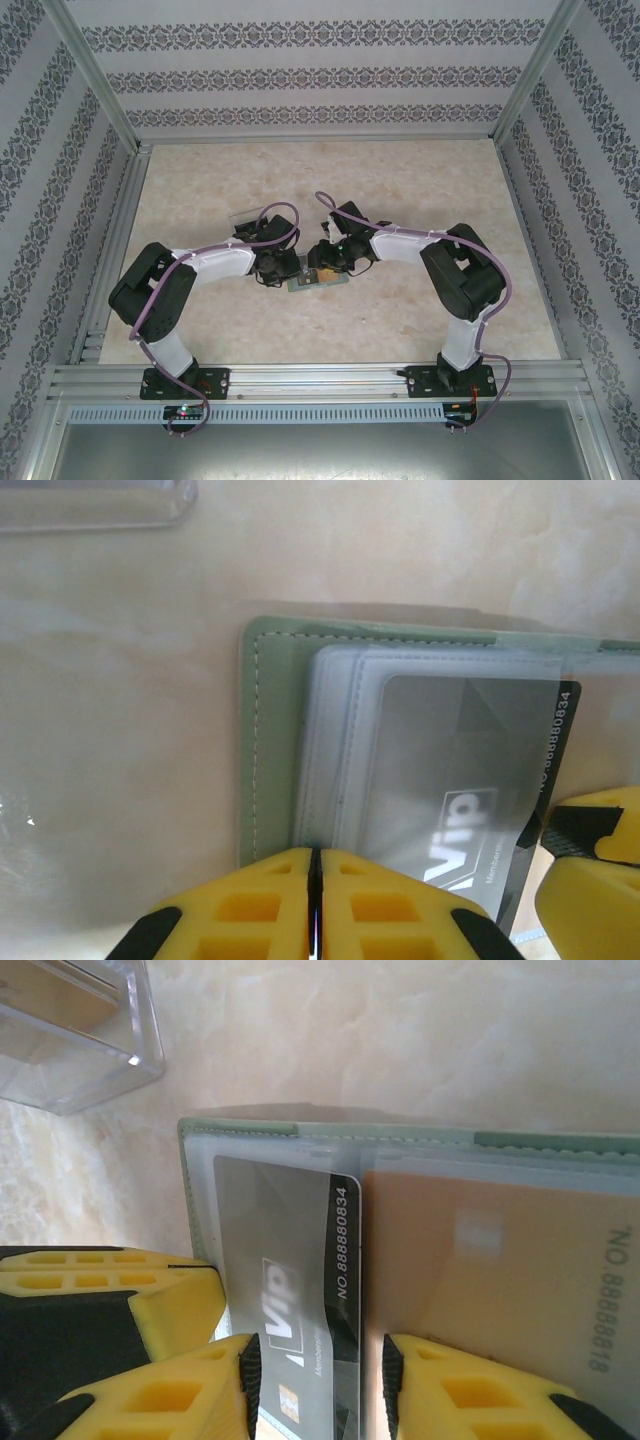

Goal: Take the credit cards out of the card holder

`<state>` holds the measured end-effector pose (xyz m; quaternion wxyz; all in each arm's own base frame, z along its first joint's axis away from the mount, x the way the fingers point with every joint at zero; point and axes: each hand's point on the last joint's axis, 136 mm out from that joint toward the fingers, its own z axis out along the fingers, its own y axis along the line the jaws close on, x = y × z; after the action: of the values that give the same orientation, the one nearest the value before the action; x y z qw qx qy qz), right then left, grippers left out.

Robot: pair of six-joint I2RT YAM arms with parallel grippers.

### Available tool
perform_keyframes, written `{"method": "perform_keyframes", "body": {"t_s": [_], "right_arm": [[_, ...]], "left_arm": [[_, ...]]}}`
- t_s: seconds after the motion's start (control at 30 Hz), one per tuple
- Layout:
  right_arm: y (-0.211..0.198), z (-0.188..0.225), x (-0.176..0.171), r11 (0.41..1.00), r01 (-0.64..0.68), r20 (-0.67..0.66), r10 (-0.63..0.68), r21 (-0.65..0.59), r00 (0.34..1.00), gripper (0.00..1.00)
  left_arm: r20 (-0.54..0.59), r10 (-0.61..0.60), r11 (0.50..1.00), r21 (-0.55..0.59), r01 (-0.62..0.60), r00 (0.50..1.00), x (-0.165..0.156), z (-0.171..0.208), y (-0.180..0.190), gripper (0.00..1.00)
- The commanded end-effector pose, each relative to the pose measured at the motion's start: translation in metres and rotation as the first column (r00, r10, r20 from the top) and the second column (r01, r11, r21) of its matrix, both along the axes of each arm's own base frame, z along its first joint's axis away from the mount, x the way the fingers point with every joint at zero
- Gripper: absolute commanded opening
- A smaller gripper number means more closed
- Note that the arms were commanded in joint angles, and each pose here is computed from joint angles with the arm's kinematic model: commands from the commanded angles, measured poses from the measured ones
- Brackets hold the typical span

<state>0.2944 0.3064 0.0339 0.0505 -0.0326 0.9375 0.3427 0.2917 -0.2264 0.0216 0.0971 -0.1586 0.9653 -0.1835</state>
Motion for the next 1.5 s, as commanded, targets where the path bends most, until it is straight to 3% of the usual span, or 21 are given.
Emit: {"method": "perform_keyframes", "body": {"t_s": [0.0,0.3,0.5,0.6,1.03,1.2,1.47], "right_arm": [[0.002,-0.007,-0.002,1.000,-0.028,-0.007,0.028,-0.010,1.000,0.38],[0.003,-0.006,-0.003,0.999,-0.031,-0.010,0.031,0.010,0.999,0.28],[0.003,-0.004,-0.004,0.999,-0.041,-0.007,0.041,0.017,0.999,0.13],[-0.001,-0.005,-0.003,0.999,-0.033,-0.003,0.033,0.011,0.999,0.00],[-0.035,0.002,0.005,0.999,0.010,0.014,-0.010,0.044,1.000,0.00],[-0.030,-0.001,0.004,0.998,-0.004,0.007,0.004,0.056,1.000,0.19],[-0.029,-0.004,0.004,0.999,-0.022,0.014,0.021,0.034,1.000,0.19]], "left_arm": [[-0.059,-0.014,0.999,0.041,0.016,0.998,-0.009,-0.018,0.006,0.11],[-0.069,-0.012,0.998,0.053,0.015,0.998,-0.010,-0.020,0.008,0.07],[-0.069,-0.011,0.998,0.054,0.015,0.998,-0.010,-0.019,0.008,0.07],[-0.069,-0.008,0.998,0.057,0.012,0.998,-0.011,-0.019,0.009,0.07],[-0.077,-0.003,0.998,0.069,0.009,0.997,-0.013,-0.022,0.012,0.07],[-0.074,-0.006,0.998,0.065,0.011,0.997,-0.011,-0.020,0.010,0.07],[0.006,-0.027,0.999,0.025,0.026,1.000,0.004,0.015,-0.001,0.11]]}}
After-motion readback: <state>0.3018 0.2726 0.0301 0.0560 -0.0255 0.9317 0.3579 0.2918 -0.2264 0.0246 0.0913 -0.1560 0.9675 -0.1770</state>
